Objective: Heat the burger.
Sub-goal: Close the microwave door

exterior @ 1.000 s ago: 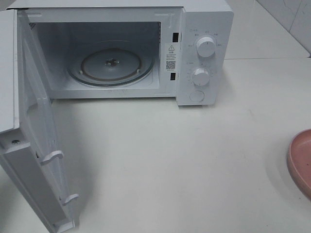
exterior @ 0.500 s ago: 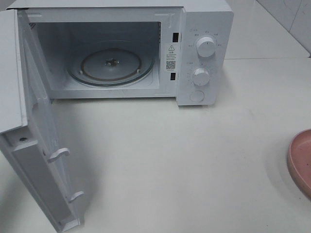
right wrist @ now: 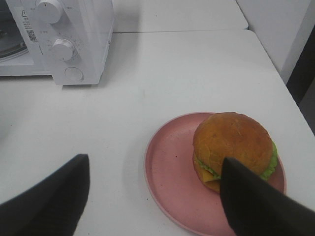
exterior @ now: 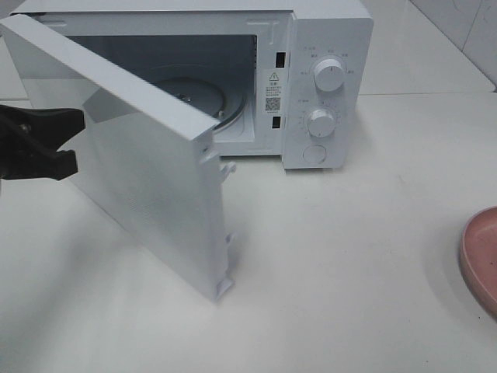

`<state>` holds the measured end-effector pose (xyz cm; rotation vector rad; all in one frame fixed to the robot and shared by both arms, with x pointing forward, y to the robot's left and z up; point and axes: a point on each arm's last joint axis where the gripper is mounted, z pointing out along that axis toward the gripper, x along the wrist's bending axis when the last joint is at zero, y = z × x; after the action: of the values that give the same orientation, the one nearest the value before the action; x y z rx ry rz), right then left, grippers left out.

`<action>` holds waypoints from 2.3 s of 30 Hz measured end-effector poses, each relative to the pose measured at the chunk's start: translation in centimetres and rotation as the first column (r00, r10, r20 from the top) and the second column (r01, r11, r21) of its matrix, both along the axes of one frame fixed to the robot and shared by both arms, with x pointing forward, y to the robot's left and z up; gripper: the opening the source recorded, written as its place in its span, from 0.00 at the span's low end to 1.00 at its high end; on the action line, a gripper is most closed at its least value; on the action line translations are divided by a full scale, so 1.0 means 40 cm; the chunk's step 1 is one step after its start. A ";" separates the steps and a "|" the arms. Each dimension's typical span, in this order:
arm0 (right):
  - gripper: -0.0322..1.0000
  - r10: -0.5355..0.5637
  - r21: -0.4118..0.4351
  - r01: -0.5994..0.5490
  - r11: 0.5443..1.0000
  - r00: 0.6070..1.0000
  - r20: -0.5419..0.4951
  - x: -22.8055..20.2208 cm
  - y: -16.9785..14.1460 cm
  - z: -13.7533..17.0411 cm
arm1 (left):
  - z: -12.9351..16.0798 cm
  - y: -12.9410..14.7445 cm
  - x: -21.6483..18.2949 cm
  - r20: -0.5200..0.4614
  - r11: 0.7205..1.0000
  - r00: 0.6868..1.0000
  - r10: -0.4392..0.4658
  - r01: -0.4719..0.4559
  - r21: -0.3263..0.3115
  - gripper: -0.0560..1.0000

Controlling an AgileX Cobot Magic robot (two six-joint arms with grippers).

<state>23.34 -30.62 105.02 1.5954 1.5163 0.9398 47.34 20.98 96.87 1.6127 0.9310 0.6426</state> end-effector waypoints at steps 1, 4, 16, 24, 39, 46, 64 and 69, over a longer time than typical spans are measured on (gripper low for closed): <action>0.71 0.000 0.000 0.000 1.000 1.000 0.000 0.000 0.000 0.000 | 0.000 0.000 0.000 0.000 1.000 1.000 0.000 0.000 0.000 0.05; 0.71 0.000 0.000 0.000 1.000 1.000 0.000 0.000 0.000 0.000 | -0.008 -0.022 0.020 -0.007 1.000 1.000 0.012 -0.013 -0.010 0.05; 0.71 0.000 0.000 0.000 1.000 1.000 0.000 0.000 0.000 0.000 | -0.024 -0.130 0.080 0.019 0.995 0.995 0.096 -0.096 -0.003 0.05; 0.71 0.000 0.000 0.000 1.000 1.000 0.000 0.000 0.000 0.000 | -0.011 -0.200 0.120 0.041 0.992 0.991 0.124 -0.123 -0.035 0.05; 0.71 0.000 0.000 0.000 1.000 1.000 0.000 0.000 0.000 0.000 | -0.017 -0.316 0.179 0.058 0.993 0.995 0.087 -0.082 -0.082 0.05; 0.71 0.000 0.000 0.000 1.000 1.000 0.000 0.000 0.000 0.000 | -0.024 -0.395 0.208 0.092 0.995 0.993 0.072 -0.065 -0.071 0.05; 0.71 0.000 0.000 0.000 1.000 1.000 0.000 0.000 0.000 0.000 | -0.040 -0.467 0.248 0.118 0.999 0.992 0.046 -0.043 -0.034 0.05; 0.71 0.001 0.001 -0.001 1.000 1.000 0.000 0.000 0.000 0.000 | -0.040 -0.475 0.259 0.110 0.998 0.992 0.054 -0.050 -0.037 0.05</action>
<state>23.34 -30.61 105.02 1.5957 1.5166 0.9408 57.71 1.99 95.28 1.5111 0.8993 0.7412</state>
